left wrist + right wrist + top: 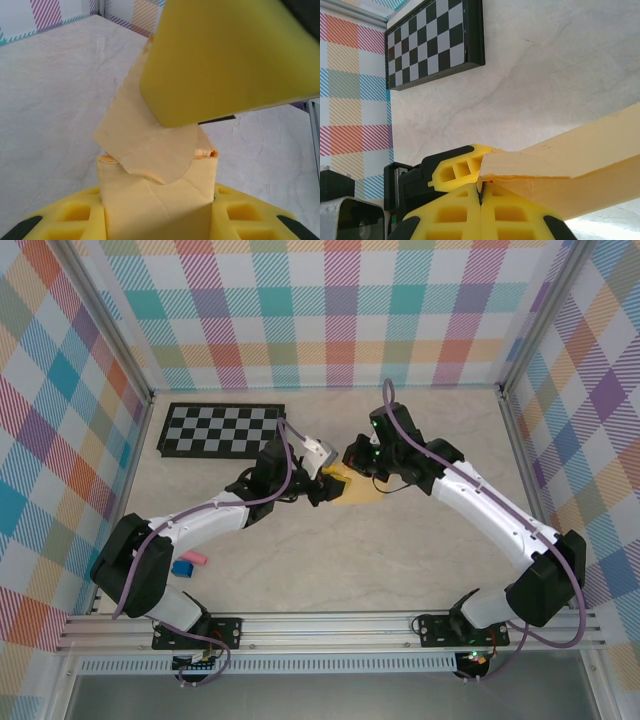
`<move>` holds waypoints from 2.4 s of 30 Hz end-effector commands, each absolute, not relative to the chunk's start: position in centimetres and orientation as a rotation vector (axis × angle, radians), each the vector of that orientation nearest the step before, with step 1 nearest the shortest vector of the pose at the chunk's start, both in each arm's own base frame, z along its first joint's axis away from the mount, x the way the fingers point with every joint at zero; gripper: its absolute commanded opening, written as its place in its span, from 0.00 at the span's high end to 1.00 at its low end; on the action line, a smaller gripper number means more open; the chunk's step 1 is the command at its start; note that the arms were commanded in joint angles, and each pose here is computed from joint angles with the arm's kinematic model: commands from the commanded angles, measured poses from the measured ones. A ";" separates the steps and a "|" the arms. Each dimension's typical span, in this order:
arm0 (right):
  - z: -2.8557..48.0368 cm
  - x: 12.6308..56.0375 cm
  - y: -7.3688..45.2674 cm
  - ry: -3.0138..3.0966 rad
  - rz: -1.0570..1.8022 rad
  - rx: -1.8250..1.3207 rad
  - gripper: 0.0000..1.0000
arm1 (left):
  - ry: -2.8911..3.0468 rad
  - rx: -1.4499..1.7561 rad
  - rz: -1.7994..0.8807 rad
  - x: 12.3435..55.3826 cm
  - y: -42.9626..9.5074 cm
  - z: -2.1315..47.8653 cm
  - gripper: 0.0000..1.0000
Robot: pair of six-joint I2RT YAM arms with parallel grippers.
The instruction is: Fold the paper box
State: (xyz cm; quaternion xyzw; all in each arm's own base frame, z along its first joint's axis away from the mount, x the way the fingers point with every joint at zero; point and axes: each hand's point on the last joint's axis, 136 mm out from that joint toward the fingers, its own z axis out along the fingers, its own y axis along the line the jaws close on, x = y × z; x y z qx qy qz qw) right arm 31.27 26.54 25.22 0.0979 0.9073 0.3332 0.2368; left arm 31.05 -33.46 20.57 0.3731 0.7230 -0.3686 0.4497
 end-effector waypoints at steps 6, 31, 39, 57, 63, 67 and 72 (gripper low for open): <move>26.0 31.1 25.7 2.483 0.856 0.093 0.99 | 1.679 1.009 -0.898 29.9 -33.1 22.5 0.76; 26.2 29.5 26.5 2.391 0.874 -0.312 0.97 | 1.618 1.151 -0.898 28.6 -33.1 23.2 0.76; 25.7 29.0 27.0 2.372 0.933 -0.332 0.97 | 1.621 1.132 -0.927 29.0 -33.4 23.6 0.76; 27.4 28.3 27.8 2.390 0.964 -0.456 1.00 | 1.625 1.272 -0.862 28.1 -33.0 21.3 0.76; 27.6 27.5 28.8 2.382 1.028 -0.564 1.00 | 1.647 1.273 -0.854 28.4 -33.0 20.9 0.76; 27.1 27.2 28.9 2.379 1.032 -0.612 1.00 | 1.618 1.281 -0.885 28.1 -33.3 21.5 0.76; 26.7 27.1 28.6 2.374 1.004 -0.636 1.00 | 1.618 1.296 -0.894 28.1 -33.5 21.5 0.76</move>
